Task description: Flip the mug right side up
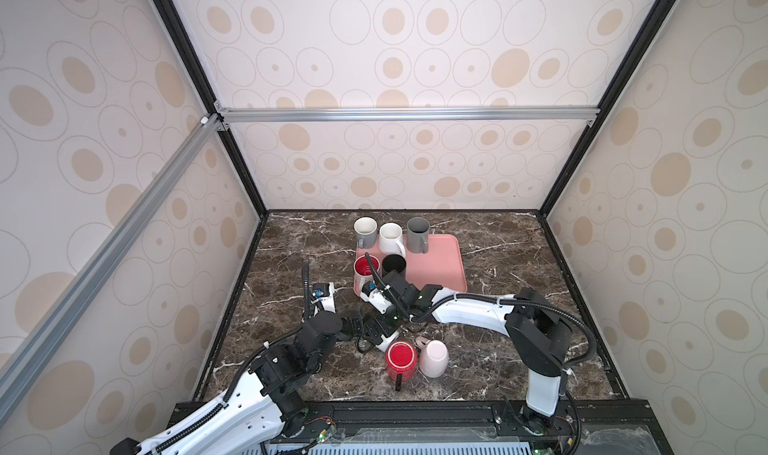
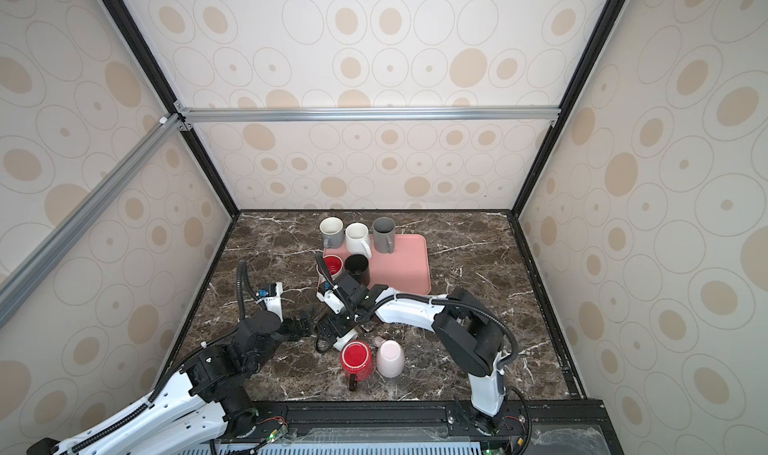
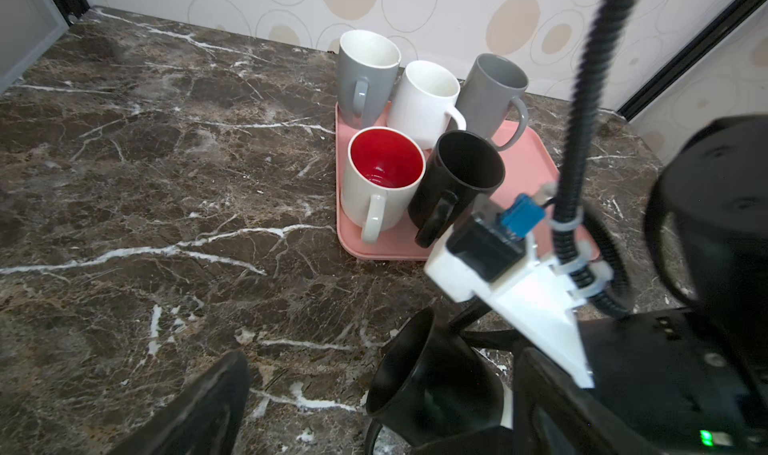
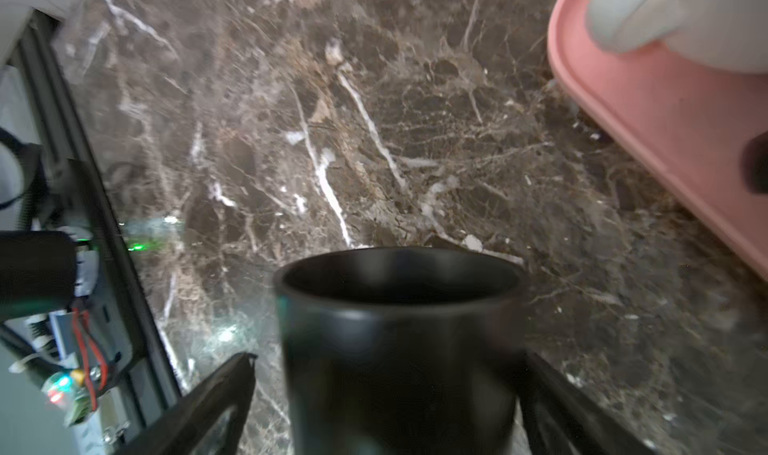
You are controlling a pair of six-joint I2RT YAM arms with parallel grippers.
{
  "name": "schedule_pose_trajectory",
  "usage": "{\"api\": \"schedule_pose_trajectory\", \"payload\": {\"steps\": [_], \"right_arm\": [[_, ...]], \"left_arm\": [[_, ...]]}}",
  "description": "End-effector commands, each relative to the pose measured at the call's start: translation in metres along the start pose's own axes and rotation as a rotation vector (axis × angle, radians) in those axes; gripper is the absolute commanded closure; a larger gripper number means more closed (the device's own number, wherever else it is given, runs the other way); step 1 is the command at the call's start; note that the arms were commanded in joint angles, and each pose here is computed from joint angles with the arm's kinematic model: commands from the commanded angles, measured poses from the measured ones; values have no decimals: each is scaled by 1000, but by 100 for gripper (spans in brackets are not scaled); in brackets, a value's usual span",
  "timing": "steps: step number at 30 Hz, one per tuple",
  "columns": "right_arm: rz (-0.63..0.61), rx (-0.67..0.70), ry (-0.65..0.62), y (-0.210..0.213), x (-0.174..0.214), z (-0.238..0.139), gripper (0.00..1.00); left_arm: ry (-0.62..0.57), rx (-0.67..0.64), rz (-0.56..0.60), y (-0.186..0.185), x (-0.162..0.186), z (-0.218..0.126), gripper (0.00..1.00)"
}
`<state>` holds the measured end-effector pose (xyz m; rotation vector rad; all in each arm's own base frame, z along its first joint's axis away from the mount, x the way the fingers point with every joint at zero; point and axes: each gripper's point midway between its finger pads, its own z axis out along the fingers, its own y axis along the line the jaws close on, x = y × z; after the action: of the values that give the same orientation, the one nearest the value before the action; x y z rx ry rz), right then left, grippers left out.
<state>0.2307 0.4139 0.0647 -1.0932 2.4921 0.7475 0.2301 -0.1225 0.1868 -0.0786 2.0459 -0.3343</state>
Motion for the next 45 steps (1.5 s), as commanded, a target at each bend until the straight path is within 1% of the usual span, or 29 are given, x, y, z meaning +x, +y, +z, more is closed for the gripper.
{"api": "schedule_pose_trajectory", "payload": {"steps": [1,9,13,19,27,30,32,34,39,45], "right_arm": [[13,56,75,-8,10,8,2],[3,88,150,-15,24,20,9],[-18,95,166,-15,27,24,8],[-33,108,185,-19,30,28,13],[-56,128,177,-22,27,24,24],[-44,99,164,-19,23,21,30],[-23,69,151,-17,19,18,38],[1,39,134,-17,14,14,43],[78,-62,94,-17,-1,0,50],[185,-173,87,-20,-12,-15,53]], "left_arm": [[-70,28,-5,-7,-23,-8,1],[-78,57,3,-11,-24,-8,1],[-78,77,10,-16,-23,-6,1],[-74,84,20,-19,-24,-5,1],[-65,94,37,-21,-22,-4,1],[-64,100,43,-22,-23,-4,1],[-64,106,49,-24,-24,-5,1],[-66,116,60,-27,-26,-6,1],[-49,143,120,-37,-30,-7,2],[29,175,224,-54,-25,0,9]]}}
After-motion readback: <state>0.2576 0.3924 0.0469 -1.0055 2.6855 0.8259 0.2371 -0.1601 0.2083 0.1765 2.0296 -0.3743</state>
